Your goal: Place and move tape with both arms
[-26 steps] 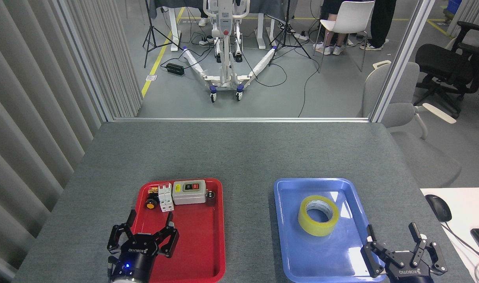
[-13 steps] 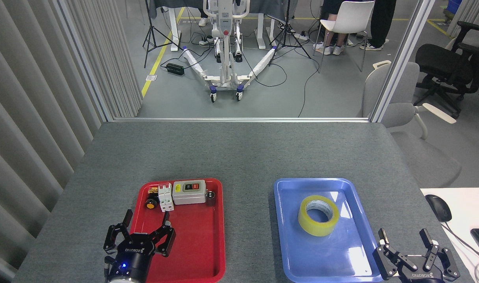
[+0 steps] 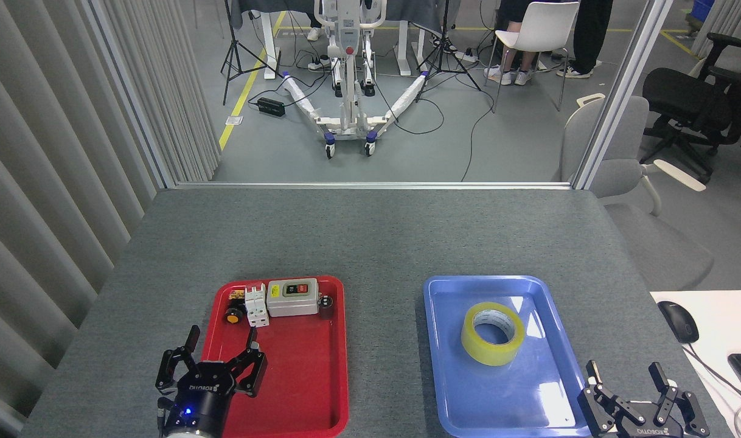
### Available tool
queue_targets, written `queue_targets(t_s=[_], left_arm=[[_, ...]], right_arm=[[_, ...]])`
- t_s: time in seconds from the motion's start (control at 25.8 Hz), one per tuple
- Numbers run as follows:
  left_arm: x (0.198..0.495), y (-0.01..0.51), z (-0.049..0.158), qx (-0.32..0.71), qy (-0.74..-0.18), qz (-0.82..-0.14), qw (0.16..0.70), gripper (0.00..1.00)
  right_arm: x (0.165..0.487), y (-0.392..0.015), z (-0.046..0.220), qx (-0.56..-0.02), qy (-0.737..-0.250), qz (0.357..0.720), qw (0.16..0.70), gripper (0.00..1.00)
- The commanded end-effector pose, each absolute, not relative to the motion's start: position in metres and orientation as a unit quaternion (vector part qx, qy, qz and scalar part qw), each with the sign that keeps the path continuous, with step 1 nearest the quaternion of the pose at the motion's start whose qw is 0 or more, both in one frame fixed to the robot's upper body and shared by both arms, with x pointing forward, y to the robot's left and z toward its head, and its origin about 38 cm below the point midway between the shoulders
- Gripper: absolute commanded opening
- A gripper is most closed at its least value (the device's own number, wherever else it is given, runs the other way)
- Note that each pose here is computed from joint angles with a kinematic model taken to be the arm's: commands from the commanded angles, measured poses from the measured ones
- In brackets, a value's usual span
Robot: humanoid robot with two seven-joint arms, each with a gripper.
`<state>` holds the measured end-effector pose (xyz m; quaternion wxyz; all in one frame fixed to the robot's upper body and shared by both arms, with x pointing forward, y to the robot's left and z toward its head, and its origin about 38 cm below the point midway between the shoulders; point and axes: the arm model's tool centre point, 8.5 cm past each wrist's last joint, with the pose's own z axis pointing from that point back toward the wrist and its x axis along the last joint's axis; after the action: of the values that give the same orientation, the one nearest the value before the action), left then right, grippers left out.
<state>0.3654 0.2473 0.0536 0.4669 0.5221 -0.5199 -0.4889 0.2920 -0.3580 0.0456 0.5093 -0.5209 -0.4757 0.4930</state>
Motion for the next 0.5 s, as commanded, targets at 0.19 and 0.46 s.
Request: queue_targets(t_s=[0.19,0.46], left_arm=[[0.365,0.254,0.049,0.523,-0.512,-0.489,0.474,1.0],[0.365,0.258,0.05,0.527,-0.51,-0.486,0.476,1.0]], right_arm=[[0.292,-0.358,0.046,-0.52,-0.477,0.494,0.509,0.99],[0.296,-0.357,0.049,-0.523,-0.48,0.491,0.505,0.99]])
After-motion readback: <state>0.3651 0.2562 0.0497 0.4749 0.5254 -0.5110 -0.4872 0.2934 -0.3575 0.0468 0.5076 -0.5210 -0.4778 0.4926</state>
